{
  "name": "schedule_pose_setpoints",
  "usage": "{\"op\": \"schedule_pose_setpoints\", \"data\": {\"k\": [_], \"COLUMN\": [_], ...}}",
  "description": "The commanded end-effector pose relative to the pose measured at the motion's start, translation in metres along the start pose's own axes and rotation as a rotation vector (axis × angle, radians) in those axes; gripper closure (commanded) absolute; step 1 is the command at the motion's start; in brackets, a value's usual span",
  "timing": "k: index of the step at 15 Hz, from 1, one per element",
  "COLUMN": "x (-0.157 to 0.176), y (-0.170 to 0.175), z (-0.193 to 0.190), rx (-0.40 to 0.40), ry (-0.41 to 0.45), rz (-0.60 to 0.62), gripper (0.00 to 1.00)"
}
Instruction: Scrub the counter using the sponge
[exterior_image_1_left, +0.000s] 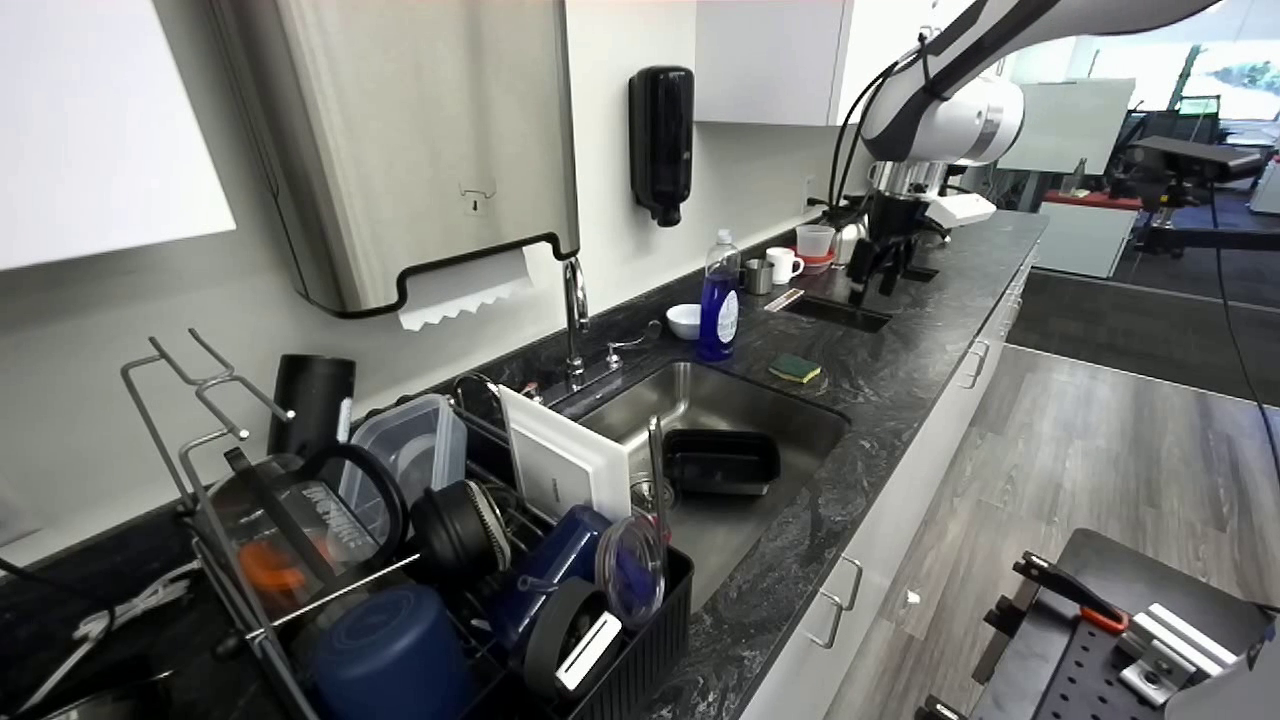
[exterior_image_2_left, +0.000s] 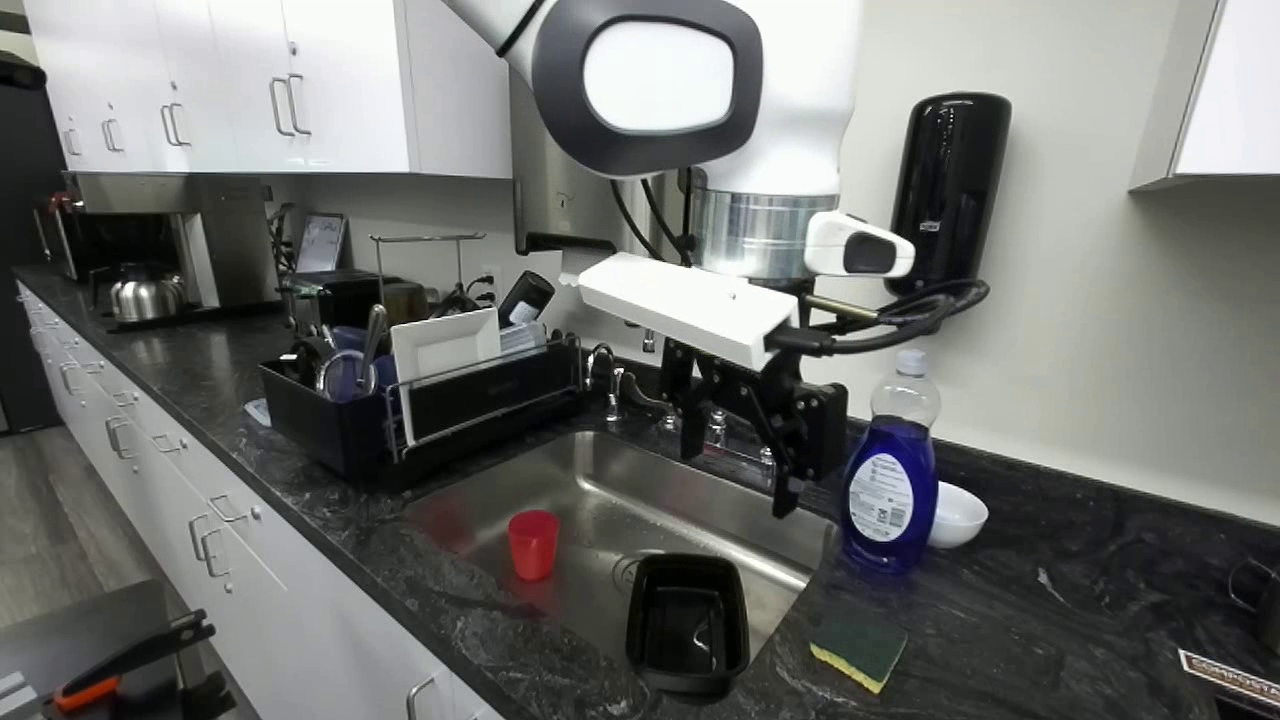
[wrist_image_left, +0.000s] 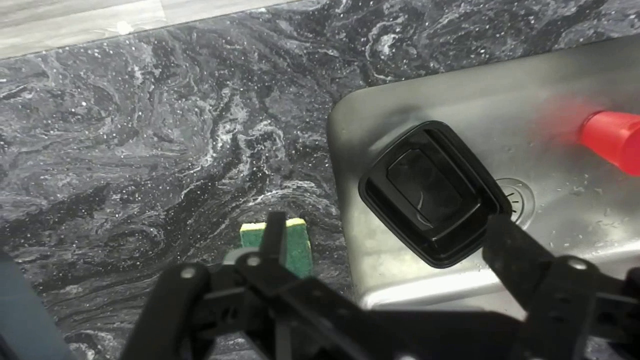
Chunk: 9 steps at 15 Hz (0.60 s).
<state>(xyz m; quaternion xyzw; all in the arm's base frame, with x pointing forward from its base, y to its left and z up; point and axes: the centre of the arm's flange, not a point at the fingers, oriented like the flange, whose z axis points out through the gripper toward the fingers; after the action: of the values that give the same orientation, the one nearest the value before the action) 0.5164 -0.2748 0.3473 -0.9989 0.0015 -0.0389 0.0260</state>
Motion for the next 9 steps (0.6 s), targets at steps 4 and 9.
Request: {"op": "schedule_pose_setpoints", "data": {"k": [4, 9], "x": [0.003, 0.0029], "y": [0.0004, 0.0004], "z": [0.0012, 0.0008], "rx": [0.0, 0.0], "ry": [0.0, 0.0], "rz": [-0.002, -0.002], "gripper": [0.0, 0.0]}}
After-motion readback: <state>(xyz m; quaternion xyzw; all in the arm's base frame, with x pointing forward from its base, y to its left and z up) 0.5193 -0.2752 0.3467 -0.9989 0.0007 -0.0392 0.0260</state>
